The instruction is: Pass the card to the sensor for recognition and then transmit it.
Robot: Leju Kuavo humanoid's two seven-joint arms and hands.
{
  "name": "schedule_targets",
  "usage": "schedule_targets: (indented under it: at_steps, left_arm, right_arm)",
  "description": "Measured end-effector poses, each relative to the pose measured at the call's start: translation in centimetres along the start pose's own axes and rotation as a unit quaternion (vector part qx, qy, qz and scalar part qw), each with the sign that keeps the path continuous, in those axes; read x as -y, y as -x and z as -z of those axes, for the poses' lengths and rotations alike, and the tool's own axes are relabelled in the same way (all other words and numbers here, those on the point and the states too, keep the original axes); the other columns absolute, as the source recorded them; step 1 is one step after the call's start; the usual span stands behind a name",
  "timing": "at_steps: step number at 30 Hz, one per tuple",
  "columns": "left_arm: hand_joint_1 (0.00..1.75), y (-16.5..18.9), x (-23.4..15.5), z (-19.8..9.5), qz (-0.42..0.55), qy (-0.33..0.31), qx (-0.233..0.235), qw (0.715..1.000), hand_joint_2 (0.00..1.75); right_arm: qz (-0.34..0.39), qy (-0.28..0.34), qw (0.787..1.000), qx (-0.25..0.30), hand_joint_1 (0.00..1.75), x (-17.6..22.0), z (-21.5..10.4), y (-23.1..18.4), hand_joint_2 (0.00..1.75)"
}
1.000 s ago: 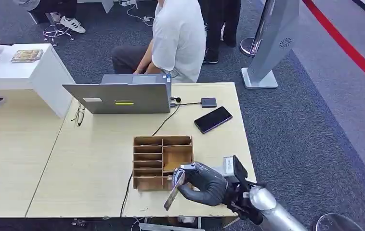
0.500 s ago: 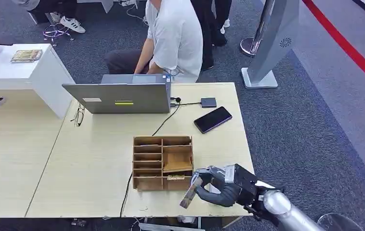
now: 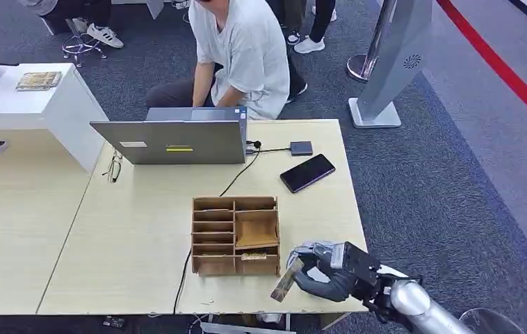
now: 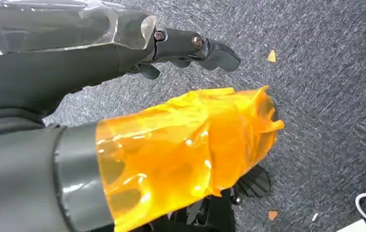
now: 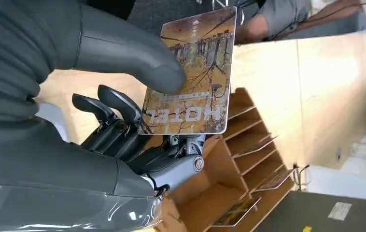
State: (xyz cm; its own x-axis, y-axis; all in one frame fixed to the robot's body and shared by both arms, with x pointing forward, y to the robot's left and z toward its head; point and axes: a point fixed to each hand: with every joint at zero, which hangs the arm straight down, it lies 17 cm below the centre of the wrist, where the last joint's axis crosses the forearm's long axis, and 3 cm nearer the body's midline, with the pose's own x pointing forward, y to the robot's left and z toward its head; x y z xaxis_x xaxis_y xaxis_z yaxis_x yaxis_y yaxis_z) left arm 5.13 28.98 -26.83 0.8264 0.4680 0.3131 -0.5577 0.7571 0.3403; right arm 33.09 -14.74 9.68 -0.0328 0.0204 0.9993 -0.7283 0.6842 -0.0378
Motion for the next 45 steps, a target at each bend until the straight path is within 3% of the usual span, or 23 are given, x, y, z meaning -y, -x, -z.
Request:
schedule_targets:
  at_steps: [45]
  left_arm:
    - [0.00, -0.7, 0.2, 0.3, 0.017, 0.002, -0.002, 1.000, 0.00]
  right_arm:
    - [-0.125, 0.095, 0.984, -0.086, 1.75, 3.8, -0.6, 3.9, 1.75]
